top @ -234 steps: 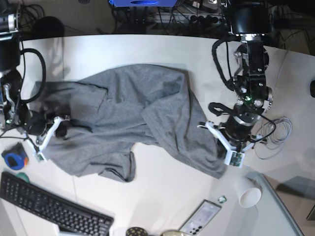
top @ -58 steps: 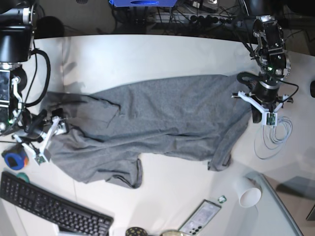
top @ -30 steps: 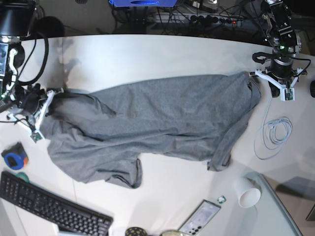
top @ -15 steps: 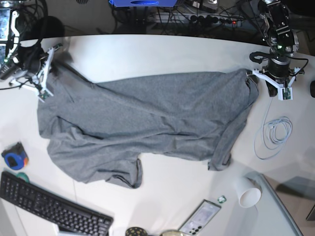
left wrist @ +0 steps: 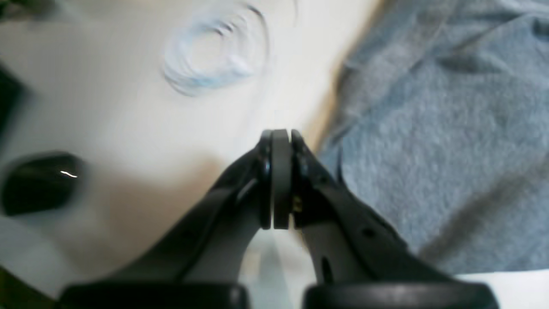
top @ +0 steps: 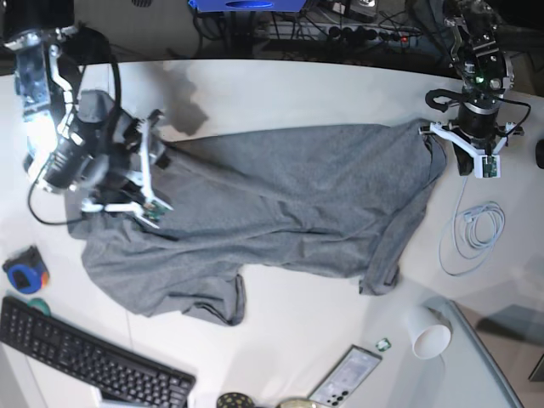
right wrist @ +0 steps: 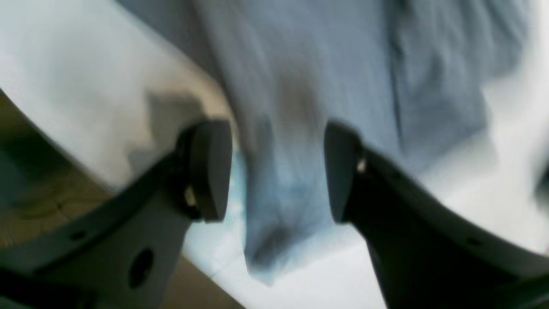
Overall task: Layout the t-shirt on the table in an organized manner, then fold the t-shirt properly
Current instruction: 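Release the shirt end with the right gripper and lift it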
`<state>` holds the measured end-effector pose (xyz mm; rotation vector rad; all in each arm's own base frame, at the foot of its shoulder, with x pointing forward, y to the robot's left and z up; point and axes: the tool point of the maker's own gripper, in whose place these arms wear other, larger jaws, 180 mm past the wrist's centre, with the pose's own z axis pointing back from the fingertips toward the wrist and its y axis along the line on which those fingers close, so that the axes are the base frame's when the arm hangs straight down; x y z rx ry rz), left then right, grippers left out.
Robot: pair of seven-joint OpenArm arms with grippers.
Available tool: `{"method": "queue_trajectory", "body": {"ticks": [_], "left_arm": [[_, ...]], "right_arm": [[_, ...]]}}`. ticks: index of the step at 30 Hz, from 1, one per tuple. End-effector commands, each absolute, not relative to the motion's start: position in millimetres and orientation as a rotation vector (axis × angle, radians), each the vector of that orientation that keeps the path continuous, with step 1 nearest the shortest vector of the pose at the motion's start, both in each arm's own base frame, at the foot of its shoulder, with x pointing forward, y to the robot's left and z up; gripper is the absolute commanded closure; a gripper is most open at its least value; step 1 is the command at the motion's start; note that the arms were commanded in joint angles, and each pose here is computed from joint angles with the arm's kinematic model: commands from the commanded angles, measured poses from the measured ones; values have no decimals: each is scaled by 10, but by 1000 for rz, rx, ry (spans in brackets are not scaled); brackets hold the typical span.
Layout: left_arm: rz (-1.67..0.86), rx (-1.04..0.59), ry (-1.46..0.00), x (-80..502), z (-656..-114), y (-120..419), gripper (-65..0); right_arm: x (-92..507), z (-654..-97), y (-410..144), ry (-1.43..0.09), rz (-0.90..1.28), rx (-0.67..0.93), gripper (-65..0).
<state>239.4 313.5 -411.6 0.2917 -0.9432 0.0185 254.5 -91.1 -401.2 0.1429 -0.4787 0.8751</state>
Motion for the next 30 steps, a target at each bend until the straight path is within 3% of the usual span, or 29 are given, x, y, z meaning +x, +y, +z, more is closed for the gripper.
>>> {"method": "queue_trajectory", "body": {"ticks": [1, 6, 13, 27, 30], "left_arm": [[33, 316, -960, 2432, -4084, 3254, 0], [61, 310, -877, 2324, -4373, 3445, 0], [88, 363, -861, 2211, -4320, 3727, 0], [186, 456, -839, 1852, -4210, 4152, 0], [185, 453, -838, 1857, -4221, 4143, 0]], "right_arm": [[2649, -3975, -785, -515, 883, 165, -327], [2834, -4122, -380, -507, 890, 268, -327], [2982, -4343, -3, -470, 851, 388, -327], [3048, -4687, 30, -377, 778, 455, -320], [3028, -4676, 107, -375, 779, 469, -195]]}}
